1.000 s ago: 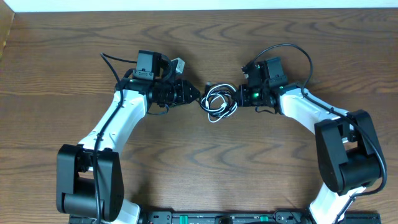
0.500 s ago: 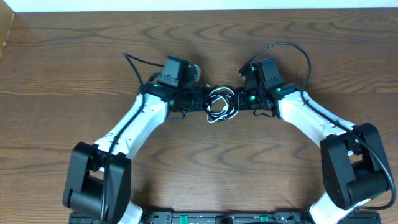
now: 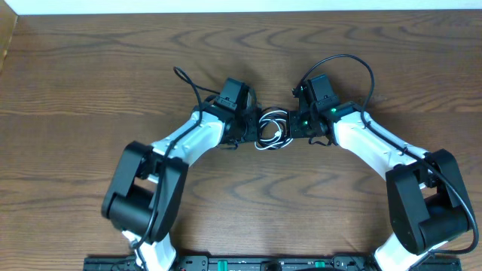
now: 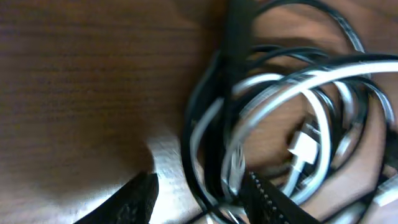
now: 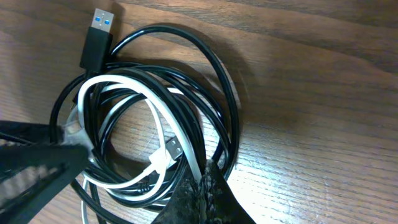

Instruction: Untangle cables

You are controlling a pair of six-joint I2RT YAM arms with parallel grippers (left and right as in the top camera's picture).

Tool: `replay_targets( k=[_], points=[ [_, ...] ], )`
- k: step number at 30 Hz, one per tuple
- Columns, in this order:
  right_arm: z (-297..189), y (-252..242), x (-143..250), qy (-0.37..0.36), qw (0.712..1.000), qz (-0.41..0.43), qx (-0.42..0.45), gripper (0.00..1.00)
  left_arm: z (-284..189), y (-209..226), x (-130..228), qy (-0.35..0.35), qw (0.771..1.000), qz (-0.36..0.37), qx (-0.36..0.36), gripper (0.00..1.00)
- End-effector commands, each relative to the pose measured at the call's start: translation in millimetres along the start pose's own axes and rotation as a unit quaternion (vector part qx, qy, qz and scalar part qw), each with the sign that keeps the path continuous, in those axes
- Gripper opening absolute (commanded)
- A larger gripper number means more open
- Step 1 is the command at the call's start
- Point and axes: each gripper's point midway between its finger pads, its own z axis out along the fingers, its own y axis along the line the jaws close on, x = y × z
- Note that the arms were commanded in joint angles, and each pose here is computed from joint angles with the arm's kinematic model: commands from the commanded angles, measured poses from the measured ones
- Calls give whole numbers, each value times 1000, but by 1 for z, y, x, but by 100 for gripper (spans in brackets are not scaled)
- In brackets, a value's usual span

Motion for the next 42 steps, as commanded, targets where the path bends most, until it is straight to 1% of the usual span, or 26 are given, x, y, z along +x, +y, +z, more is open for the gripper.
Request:
replay_targets(
  k=[1,2,3,5,6,7,11,14,16,18,19,20,22,23,24,25,27,28,30,31,32,35,38,42],
  points=[
    [-4,1,-5,-10,1000,2,5,1,16,9,5,10,999,-32,-12,47],
    [-4,1,-5,-10,1000,2,5,1,18,9,5,11,999,-36,-12,45],
    [-4,1,-5,-10,1000,2,5,1,19,10,5,11,999,-38,-12,40],
    [-4,1,-5,-10,1000,2,5,1,20,9,5,11,999,-38,-10,26],
    [-4,1,-5,-10,1000,2,6,1,20,9,5,11,999,-38,-9,14],
    [-4,0,-6,-11,1000,2,7,1,19,6,5,13,999,-37,-2,8],
    [-5,-12,-8,-19,999,5,40,2,10,-1,3,20,999,-39,28,8],
    [-8,-34,-11,-28,995,10,94,1,-9,5,-7,5,999,-40,32,7],
    [-13,-53,-13,-38,990,29,134,1,-28,10,-16,-9,998,-50,39,7],
    [-17,-69,-15,-46,984,55,163,1,-51,4,-25,-22,996,-46,79,7],
    [-19,-75,-16,-49,982,67,169,1,-66,-3,-29,-27,993,-41,112,7],
    [-20,-80,-18,-51,981,80,171,1,-82,-10,-34,-35,988,-40,146,7],
    [-20,-82,-20,-53,981,92,162,1,-106,-16,-40,-47,980,-39,187,8],
    [-19,-77,-22,-54,984,93,144,1,-117,-18,-43,-53,977,-39,203,8],
    [-16,-65,-26,-54,989,85,105,3,-126,-19,-45,-60,974,-38,214,7],
    [-13,-51,-30,-53,994,66,66,8,-131,-18,-46,-65,974,-39,215,7],
    [-13,-13,-37,-54,998,-2,-34,16,-134,-19,-46,-69,973,-33,216,8],
    [-16,8,-39,-58,993,-38,-92,20,-134,-20,-45,-69,974,-33,216,8],
    [-25,40,-42,-66,978,-78,-181,29,-132,-20,-45,-66,974,-33,214,8],
    [-34,58,-45,-72,965,-94,-234,32,-131,-21,-44,-65,974,-32,214,8],
    [-39,68,-46,-77,957,-103,-261,33,-131,-21,-44,-65,974,-33,214,8],
    [-49,82,-49,-86,942,-120,-302,34,-131,-20,-44,-65,974,-32,214,8],
    [-57,92,-47,-85,929,-131,-336,40,-131,-21,-44,-65,974,-33,214,8],
    [-59,101,-41,-76,923,-139,-351,44,-132,-22,-44,-63,973,-34,218,8]
  ],
)
